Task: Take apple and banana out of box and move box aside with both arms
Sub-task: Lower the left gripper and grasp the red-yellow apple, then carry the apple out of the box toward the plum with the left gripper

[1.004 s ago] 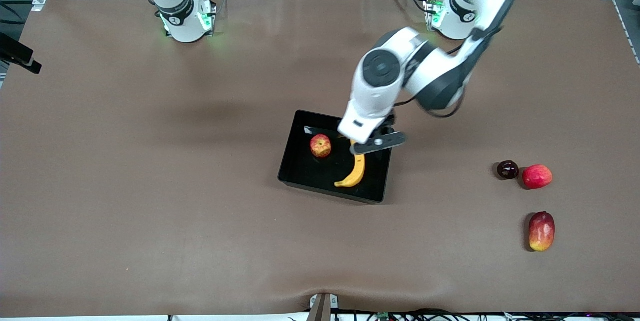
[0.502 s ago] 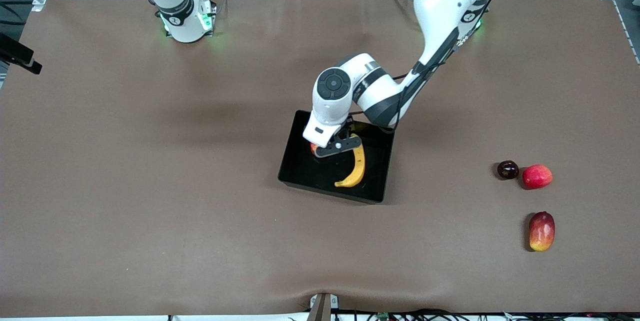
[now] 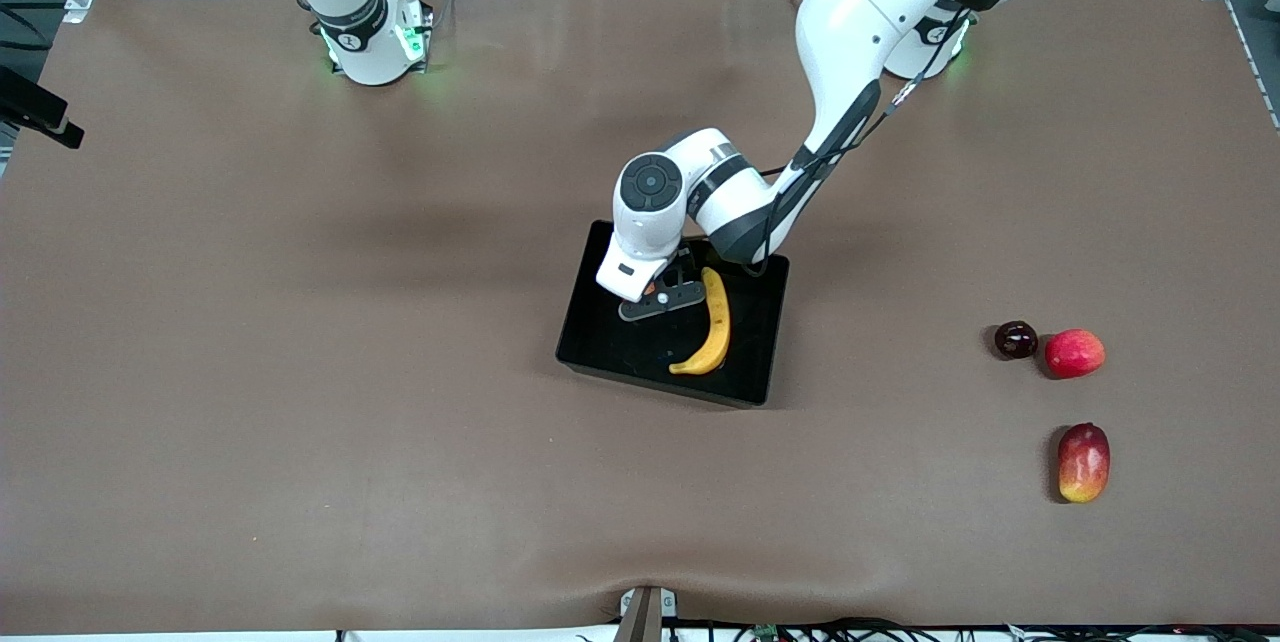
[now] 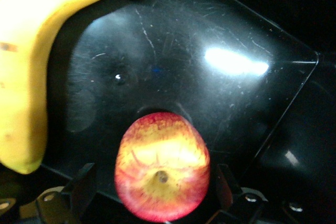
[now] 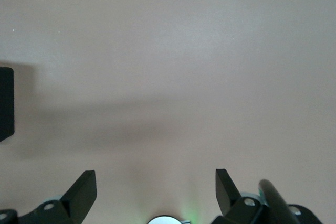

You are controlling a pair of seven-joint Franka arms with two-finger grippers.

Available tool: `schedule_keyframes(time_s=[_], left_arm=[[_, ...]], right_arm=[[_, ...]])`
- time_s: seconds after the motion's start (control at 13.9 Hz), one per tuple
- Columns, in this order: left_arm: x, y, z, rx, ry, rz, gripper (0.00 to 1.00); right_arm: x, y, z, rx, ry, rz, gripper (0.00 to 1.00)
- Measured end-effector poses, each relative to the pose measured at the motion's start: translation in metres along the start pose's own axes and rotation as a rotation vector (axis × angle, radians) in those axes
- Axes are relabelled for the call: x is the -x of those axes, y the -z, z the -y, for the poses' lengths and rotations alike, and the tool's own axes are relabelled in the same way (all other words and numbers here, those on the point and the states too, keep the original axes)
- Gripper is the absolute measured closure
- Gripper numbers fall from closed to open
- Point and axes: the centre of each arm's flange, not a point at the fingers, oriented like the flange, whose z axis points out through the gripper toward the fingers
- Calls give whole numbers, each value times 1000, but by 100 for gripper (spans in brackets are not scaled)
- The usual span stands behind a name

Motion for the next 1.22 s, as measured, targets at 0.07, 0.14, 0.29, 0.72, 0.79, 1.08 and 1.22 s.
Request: schedule_keyframes(time_s=[0.07, 0.14, 0.29, 0.72, 0.79, 1.08, 1.22], left_arm=[[0, -5, -1, 7, 8, -1, 0], [2, -10, -1, 8, 10, 0, 0], [6, -12, -4, 10, 13, 0, 19], [-17, 40, -14, 75, 30, -65, 29], [-25, 65, -13, 89, 35, -90, 29], [-82, 174, 30, 48, -2, -167, 29], [-122, 203, 71, -10, -48, -170, 29]], right_arm=[[0, 0, 0, 0, 0, 0, 0], [0, 0, 0, 0, 0, 0, 0], [-1, -2, 0, 0, 0, 4, 0], [-8, -12, 0, 2, 0, 23, 0], [-8, -11, 0, 2, 0, 23, 0], [-8, -12, 1, 2, 0, 26, 0], [-10, -15, 1, 2, 0, 30, 0]])
